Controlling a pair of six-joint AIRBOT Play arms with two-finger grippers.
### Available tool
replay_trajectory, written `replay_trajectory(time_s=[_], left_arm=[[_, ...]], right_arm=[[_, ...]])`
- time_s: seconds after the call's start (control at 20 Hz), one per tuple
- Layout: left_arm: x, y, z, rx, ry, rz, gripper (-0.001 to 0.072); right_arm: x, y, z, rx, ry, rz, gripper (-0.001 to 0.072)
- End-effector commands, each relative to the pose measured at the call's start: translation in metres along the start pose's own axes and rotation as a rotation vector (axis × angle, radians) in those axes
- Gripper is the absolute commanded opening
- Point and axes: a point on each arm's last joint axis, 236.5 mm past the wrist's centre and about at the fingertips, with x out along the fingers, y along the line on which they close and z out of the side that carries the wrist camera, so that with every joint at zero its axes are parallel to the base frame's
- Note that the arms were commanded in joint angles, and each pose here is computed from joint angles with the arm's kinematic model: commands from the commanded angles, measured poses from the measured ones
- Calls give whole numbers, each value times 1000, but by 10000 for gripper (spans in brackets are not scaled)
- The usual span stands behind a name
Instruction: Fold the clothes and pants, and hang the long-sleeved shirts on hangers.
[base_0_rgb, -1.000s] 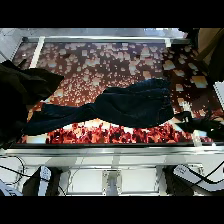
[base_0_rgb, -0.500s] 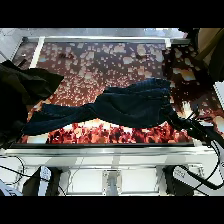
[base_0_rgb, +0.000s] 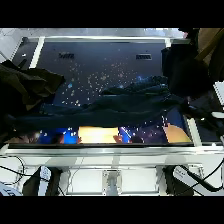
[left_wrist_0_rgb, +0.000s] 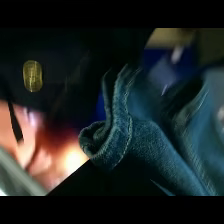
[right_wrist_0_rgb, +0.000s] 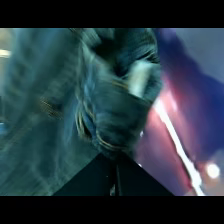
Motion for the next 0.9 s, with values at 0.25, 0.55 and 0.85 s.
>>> replay_trajectory(time_s=[0.25, 0.55, 0.85], left_arm=[[-6, 1, -10, 50, 69, 13, 22], [24, 54, -120, 87, 342, 144, 22], [25, 56, -137, 74, 386, 144, 720]], right_arm=[[-132, -102, -33, -11, 194, -317, 46], [-140, -162, -80, 138, 222, -437, 46], [-155, -151, -88, 157, 303, -432, 581]])
